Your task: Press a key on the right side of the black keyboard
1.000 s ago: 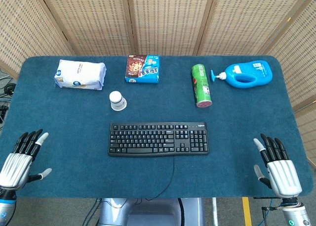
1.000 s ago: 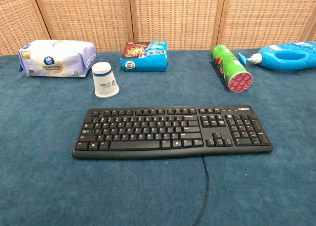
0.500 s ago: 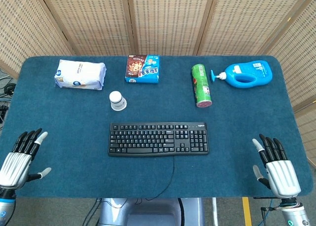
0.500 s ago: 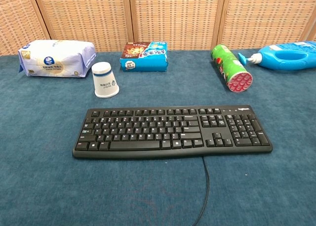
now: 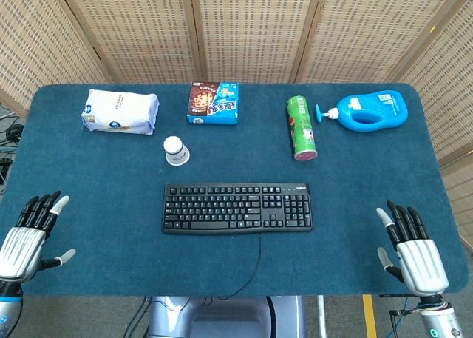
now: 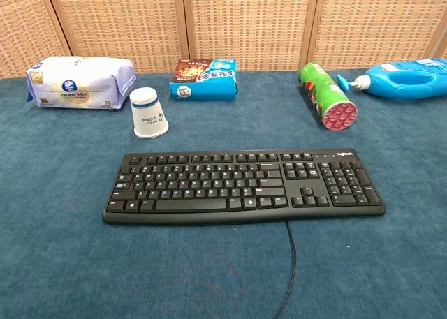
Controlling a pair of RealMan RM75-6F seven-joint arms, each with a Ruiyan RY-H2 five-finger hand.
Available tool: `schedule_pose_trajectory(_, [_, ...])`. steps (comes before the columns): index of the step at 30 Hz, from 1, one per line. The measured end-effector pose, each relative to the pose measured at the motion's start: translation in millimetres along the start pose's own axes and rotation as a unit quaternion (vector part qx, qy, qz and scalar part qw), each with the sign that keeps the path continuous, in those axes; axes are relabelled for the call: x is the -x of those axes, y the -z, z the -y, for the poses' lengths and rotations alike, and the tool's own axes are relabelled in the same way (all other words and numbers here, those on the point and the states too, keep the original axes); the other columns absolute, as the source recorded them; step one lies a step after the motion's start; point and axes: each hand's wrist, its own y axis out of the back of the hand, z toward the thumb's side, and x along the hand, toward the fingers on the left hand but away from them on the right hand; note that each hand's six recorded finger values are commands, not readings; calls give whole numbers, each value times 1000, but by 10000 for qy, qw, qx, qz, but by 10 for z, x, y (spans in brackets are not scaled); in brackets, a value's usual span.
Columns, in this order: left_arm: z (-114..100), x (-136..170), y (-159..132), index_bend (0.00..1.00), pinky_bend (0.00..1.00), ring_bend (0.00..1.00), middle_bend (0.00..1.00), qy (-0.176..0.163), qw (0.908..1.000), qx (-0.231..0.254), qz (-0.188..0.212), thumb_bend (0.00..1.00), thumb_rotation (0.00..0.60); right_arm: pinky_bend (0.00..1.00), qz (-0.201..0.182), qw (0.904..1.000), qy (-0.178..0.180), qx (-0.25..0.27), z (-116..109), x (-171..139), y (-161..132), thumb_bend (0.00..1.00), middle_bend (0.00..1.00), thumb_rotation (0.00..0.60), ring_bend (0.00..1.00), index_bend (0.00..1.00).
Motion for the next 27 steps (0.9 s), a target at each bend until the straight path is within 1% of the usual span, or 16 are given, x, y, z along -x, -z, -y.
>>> schedule_pose_trajectory(6, [-32, -23, 48, 0, 0, 0, 0, -71, 9999, 14, -120, 0, 600, 10, -15, 10000, -72, 51, 18, 34, -1, 440, 10, 600, 0, 1])
schedule_pose_trajectory(7, [-40, -26, 57, 0, 0, 0, 0, -87, 9999, 16, -144, 0, 600, 10, -25, 10000, -75, 48, 17, 48, -4, 440, 36, 600, 2, 3])
schedule_pose_trajectory(8, [-45, -28, 61, 0, 0, 0, 0, -97, 9998, 20, -157, 0, 600, 20, -38, 10000, -64, 35, 11, 66, -11, 440, 100, 600, 31, 9])
schedule_pose_trajectory(9, [-48, -30, 62, 0, 0, 0, 0, -104, 9998, 20, -163, 0, 600, 55, -52, 10000, -45, 18, 2, 82, -20, 440, 190, 600, 94, 19])
schedule_pose_trajectory(10, [-51, -31, 64, 0, 0, 0, 0, -111, 9998, 11, -166, 0, 600, 97, -73, 10000, 6, -16, -18, 107, -36, 440, 255, 600, 156, 27])
schedule_pose_trajectory(12, [-50, -32, 65, 0, 0, 0, 0, -114, 9998, 1, -174, 0, 600, 278, -108, 9998, 120, -93, -55, 152, -71, 441, 422, 600, 358, 47])
schedule_pose_trajectory(15, [-38, -35, 64, 0, 0, 0, 0, -93, 9998, -14, -170, 0, 600, 439, -194, 9991, 285, -259, -111, 249, -169, 459, 605, 600, 558, 65])
schedule_pose_trajectory(18, [-29, -38, 58, 0, 0, 0, 0, -79, 9998, -16, -158, 0, 600, 514, -310, 9984, 299, -371, -128, 382, -299, 493, 698, 600, 662, 67])
schedule_pose_trajectory(19, [-28, -38, 58, 0, 0, 0, 0, -78, 9998, -14, -157, 0, 600, 523, -350, 9983, 239, -397, -114, 435, -345, 511, 710, 600, 674, 67])
schedule_pose_trajectory(21, [-26, -39, 59, 0, 0, 0, 0, -77, 9998, -13, -159, 0, 600, 537, -391, 9982, 92, -447, -74, 514, -407, 578, 730, 600, 692, 67])
schedule_pose_trajectory(24, [-23, -43, 61, 0, 0, 0, 0, -72, 9998, -11, -163, 0, 600, 541, -419, 9972, -250, -573, 23, 634, -491, 636, 735, 600, 698, 67])
schedule_pose_trajectory(27, [-23, -47, 55, 0, 0, 0, 0, -71, 9999, -12, -148, 0, 600, 541, -372, 9940, -700, -758, 154, 730, -542, 672, 742, 600, 703, 69])
